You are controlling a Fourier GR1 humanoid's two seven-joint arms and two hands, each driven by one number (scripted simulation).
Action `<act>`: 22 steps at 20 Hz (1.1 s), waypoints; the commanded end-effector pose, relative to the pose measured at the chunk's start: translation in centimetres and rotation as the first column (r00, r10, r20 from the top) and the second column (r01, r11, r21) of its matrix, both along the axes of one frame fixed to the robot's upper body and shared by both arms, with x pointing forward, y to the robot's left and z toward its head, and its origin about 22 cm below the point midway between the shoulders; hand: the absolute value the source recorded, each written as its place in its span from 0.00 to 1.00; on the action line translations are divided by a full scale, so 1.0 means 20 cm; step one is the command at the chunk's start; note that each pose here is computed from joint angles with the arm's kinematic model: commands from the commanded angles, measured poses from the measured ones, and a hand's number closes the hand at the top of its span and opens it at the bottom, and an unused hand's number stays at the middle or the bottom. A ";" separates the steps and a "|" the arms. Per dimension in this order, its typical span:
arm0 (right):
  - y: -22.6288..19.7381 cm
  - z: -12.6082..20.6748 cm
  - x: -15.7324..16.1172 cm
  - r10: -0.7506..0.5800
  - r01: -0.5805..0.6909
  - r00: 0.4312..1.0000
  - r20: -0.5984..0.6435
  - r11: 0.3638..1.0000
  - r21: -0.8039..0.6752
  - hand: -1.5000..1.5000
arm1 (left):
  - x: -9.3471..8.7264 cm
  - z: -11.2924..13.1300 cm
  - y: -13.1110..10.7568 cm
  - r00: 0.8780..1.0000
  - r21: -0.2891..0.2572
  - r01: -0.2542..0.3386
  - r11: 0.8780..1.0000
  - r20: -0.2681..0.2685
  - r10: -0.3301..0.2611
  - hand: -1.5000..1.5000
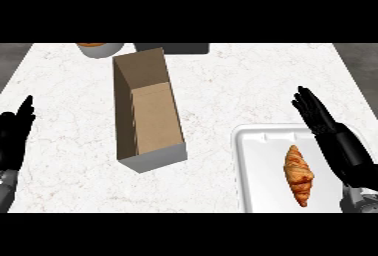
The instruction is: Pick the croissant from the tray and place it in the cardboard box
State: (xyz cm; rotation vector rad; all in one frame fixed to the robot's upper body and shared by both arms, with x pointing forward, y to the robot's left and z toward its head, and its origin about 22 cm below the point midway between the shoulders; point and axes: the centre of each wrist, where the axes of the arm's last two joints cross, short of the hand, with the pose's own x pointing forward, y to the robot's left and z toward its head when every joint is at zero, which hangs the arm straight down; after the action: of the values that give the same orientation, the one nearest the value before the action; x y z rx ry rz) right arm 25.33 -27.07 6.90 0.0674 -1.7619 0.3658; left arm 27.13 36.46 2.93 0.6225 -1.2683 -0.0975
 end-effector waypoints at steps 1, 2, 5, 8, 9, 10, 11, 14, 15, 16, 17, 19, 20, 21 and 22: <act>0.00 0.07 0.02 -0.053 0.055 0.997 0.051 0.998 -0.038 0.00 | -0.02 -0.07 -0.08 0.998 -0.003 0.055 0.998 0.039 -0.055 0.50; 0.03 0.05 0.05 -0.082 0.092 0.990 0.112 0.992 -0.090 0.00 | 0.05 0.04 -0.12 0.994 -0.014 0.090 0.996 0.065 -0.089 0.50; 0.11 0.15 0.16 -0.182 0.229 0.949 0.259 0.959 -0.165 0.00 | -0.04 -0.05 -0.30 0.971 -0.030 0.208 0.978 0.128 -0.203 0.50; -0.30 0.14 0.11 -0.347 0.479 0.878 0.330 0.640 -0.601 1.00 | -0.05 -0.07 -0.29 0.977 -0.064 0.197 0.978 0.096 -0.190 0.50; -0.23 0.05 0.12 -0.531 0.626 0.780 0.332 0.662 -0.412 1.00 | -0.04 -0.06 -0.31 0.971 -0.076 0.220 0.972 0.108 -0.212 0.50; -0.17 -0.06 0.08 -0.572 0.653 0.757 0.315 0.665 -0.363 0.00 | -0.07 -0.08 -0.36 0.967 -0.099 0.239 0.966 0.110 -0.228 0.50; -0.07 -0.17 0.02 -0.572 0.664 0.747 0.339 0.666 -0.339 0.00 | -0.08 -0.09 -0.33 0.965 -0.083 0.237 0.968 0.131 -0.225 0.50; -0.09 -0.21 0.01 -0.574 0.683 0.724 0.384 0.677 -0.276 0.00 | -0.16 -0.10 -0.39 0.963 -0.083 0.254 0.964 0.110 -0.244 0.50; -0.02 -0.24 -0.01 -0.526 0.644 0.760 0.382 0.690 -0.331 0.00 | -0.12 -0.08 -0.32 0.962 -0.109 0.258 0.960 0.119 -0.245 0.50; -0.03 -0.17 -0.01 -0.509 0.641 0.766 0.394 0.652 -0.404 0.00 | -0.13 -0.02 -0.32 0.964 -0.078 0.241 0.967 0.138 -0.229 0.50; -0.10 -0.18 -0.06 -0.463 0.597 0.802 0.377 0.618 -0.511 0.00 | -0.16 -0.06 -0.35 0.962 -0.080 0.254 0.964 0.128 -0.243 0.50; -0.13 -0.13 -0.11 -0.451 0.545 0.832 0.323 0.557 -0.627 0.00 | -0.15 -0.08 -0.38 0.966 -0.089 0.242 0.966 0.112 -0.232 0.50; -0.17 -0.07 -0.08 -0.425 0.523 0.841 0.335 0.478 -0.705 0.00 | -0.11 -0.10 -0.40 0.968 -0.107 0.226 0.968 0.134 -0.211 0.50; -0.26 -0.03 -0.08 -0.415 0.488 0.852 0.319 0.407 -0.772 0.00 | -0.16 -0.07 -0.33 0.966 -0.074 0.242 0.967 0.117 -0.233 0.50; -0.20 0.01 -0.05 -0.419 0.469 0.856 0.303 0.382 -0.796 0.00 | -0.16 -0.08 -0.39 0.963 -0.100 0.255 0.962 0.119 -0.243 0.50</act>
State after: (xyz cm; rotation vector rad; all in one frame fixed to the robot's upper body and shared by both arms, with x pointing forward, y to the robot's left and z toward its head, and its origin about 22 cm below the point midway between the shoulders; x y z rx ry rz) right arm 24.44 -30.31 5.25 -1.0340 -1.5627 0.6243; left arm 24.44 29.26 1.37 0.3879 -1.4419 -0.1963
